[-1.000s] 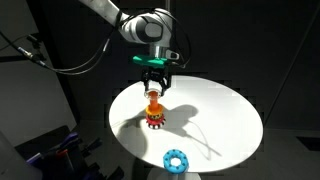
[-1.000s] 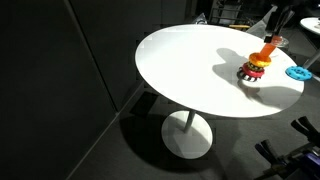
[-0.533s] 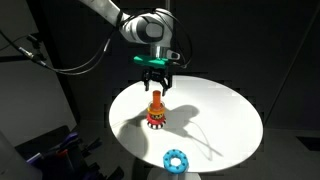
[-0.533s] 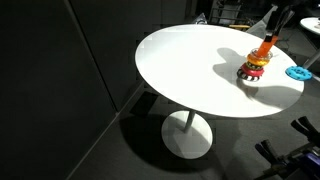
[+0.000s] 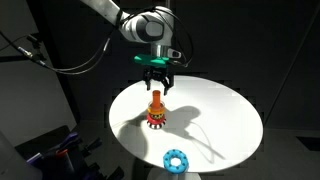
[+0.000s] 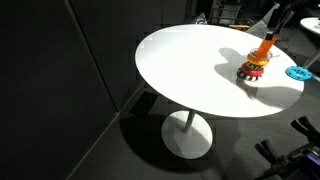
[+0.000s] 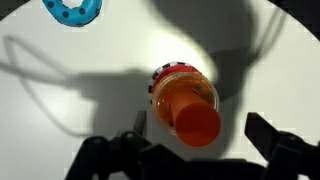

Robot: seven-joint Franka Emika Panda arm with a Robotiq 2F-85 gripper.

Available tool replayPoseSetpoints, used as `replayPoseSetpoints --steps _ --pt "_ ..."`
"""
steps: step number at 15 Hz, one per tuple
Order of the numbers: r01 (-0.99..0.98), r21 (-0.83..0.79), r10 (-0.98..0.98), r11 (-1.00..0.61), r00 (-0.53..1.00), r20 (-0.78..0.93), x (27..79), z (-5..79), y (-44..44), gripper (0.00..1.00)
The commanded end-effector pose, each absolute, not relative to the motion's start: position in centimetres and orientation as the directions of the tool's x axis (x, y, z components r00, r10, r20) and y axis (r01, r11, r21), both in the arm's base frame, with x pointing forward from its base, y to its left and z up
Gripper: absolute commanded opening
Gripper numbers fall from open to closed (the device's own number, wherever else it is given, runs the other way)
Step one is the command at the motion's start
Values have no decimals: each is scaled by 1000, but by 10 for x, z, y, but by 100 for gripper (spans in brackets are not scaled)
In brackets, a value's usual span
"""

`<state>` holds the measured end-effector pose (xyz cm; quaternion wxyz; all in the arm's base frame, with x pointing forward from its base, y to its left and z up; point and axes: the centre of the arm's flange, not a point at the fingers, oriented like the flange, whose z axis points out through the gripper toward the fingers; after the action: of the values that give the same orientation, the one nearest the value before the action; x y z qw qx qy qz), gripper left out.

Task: Put the clear ring on the orange stand

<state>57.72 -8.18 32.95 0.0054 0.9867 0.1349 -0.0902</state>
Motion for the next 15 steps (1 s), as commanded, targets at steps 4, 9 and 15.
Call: replayPoseSetpoints --steps 4,9,15 --pt "201 1 200 -980 975 -100 550 339 -90 100" --pt "111 -42 114 -993 989 -98 529 332 -88 100" --pt "62 -28 64 -998 995 -73 507 334 -90 100"
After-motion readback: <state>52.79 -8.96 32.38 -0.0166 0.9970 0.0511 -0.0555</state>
